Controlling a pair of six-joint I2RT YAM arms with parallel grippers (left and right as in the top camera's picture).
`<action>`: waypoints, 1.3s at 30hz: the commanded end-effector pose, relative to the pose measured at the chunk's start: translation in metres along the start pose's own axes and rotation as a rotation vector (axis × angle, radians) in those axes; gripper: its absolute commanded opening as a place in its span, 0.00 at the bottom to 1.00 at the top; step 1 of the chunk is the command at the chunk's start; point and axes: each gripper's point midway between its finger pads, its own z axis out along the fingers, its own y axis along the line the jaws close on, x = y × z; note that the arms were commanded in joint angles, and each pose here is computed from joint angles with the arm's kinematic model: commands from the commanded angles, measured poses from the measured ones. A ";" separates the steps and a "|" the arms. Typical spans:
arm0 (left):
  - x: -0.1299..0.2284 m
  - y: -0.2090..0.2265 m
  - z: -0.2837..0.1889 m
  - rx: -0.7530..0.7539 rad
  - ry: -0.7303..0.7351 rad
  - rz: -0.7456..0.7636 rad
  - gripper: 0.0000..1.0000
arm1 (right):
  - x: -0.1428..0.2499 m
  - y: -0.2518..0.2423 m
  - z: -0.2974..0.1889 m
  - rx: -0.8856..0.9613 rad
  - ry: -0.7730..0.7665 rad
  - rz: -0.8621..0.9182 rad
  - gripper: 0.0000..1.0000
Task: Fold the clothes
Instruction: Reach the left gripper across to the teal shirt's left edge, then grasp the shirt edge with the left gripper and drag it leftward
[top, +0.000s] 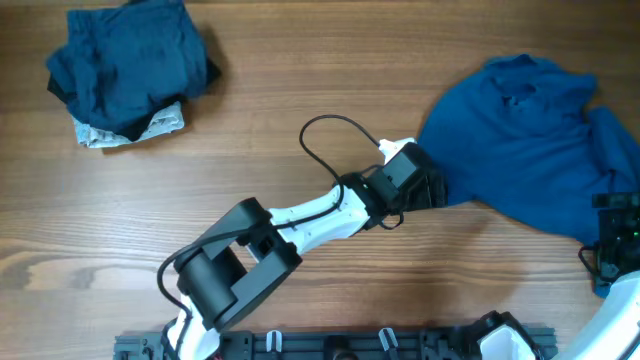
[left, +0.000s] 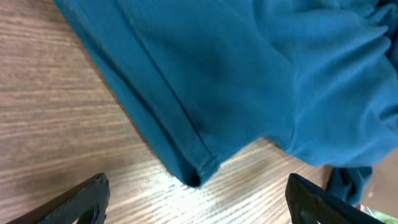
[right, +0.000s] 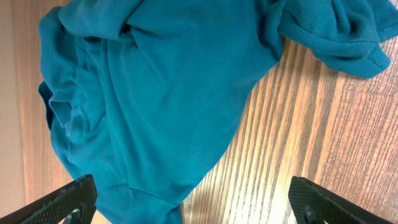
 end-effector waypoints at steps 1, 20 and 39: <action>-0.018 -0.009 0.007 -0.011 -0.064 0.077 0.89 | -0.004 0.000 -0.002 0.007 -0.011 0.017 1.00; -0.010 -0.030 0.026 -0.092 -0.125 0.357 0.73 | -0.004 0.000 -0.002 0.007 -0.011 0.013 1.00; -0.009 -0.003 0.041 -0.141 -0.083 0.333 0.42 | 0.003 -0.006 -0.002 0.033 0.018 0.000 1.00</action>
